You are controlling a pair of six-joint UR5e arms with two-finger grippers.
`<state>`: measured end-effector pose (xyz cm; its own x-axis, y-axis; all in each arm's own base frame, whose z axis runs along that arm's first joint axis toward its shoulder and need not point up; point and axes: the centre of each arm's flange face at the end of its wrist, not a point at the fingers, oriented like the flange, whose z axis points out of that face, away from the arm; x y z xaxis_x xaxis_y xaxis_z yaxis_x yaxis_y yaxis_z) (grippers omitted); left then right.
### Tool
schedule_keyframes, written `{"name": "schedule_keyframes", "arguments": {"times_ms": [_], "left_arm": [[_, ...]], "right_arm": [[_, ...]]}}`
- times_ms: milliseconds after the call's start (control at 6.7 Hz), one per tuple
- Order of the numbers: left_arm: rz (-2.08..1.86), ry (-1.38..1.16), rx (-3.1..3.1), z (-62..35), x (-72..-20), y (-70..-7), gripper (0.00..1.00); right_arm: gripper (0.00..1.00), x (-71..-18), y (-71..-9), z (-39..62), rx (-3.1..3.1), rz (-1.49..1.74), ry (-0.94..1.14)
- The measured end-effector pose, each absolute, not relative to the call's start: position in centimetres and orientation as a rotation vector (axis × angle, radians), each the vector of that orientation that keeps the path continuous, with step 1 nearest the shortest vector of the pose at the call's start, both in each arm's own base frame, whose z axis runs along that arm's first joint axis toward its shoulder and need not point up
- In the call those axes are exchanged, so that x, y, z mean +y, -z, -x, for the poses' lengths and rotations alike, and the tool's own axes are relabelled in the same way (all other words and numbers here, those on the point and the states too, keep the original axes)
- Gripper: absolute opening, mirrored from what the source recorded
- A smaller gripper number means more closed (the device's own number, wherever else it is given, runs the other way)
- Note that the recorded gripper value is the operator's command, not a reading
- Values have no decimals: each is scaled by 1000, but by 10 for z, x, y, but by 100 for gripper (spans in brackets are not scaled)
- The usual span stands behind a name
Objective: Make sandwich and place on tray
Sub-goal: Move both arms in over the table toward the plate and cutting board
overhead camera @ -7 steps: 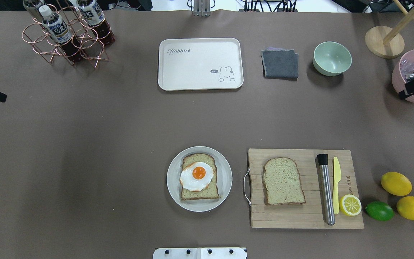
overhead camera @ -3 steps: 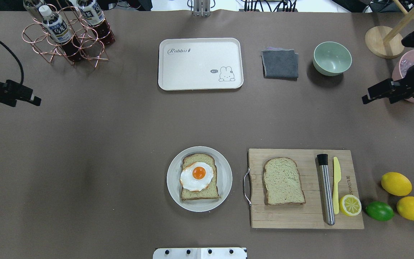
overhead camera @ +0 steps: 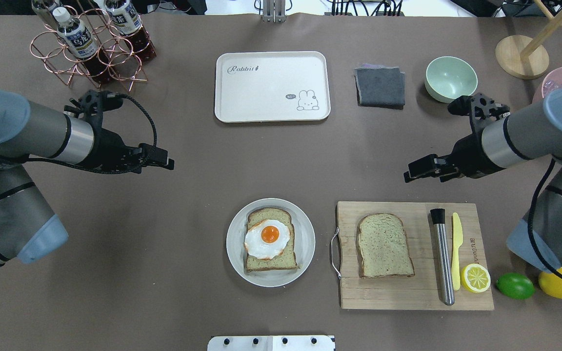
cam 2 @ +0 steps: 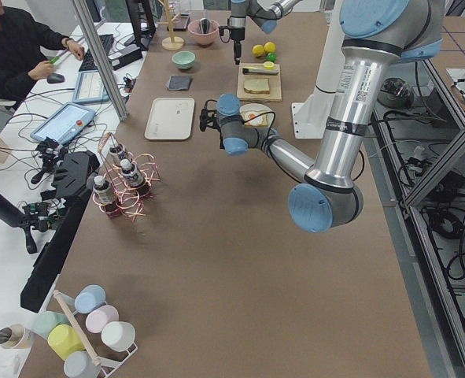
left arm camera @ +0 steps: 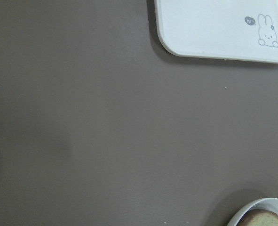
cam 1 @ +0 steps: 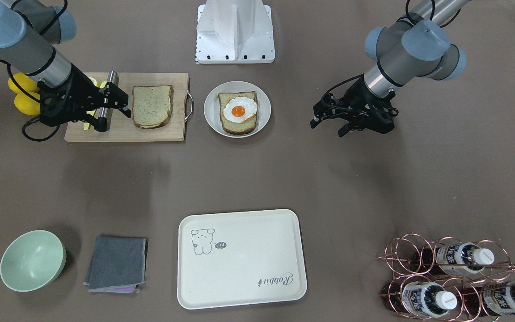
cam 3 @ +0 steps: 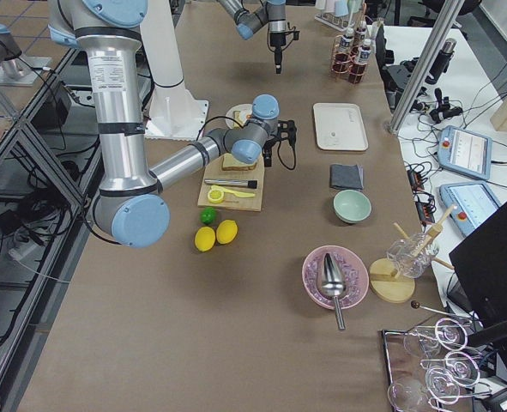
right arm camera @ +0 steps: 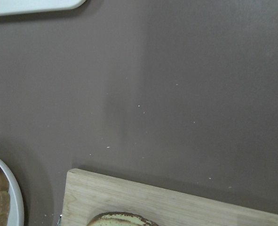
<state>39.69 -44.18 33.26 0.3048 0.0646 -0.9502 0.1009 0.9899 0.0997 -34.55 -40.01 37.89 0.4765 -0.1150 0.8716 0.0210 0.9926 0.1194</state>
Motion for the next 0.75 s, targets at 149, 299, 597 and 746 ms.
{"name": "schedule_keyframes", "arguments": {"times_ms": [149,299,597,746], "left_arm": [[-149,27,1270,-403,-438,-327,98],[-150,27,1275,-405,-436,-324,98],[-153,27,1281,-406,-436,-319,98],[-160,26,1294,-407,-438,-310,98]], "right_arm": [[99,-380,-377,368,-1064,-85,91],[99,-367,-375,381,-1065,-70,98],[99,-358,-369,387,-1075,-60,113],[100,-356,-360,387,-1091,-66,123]]}}
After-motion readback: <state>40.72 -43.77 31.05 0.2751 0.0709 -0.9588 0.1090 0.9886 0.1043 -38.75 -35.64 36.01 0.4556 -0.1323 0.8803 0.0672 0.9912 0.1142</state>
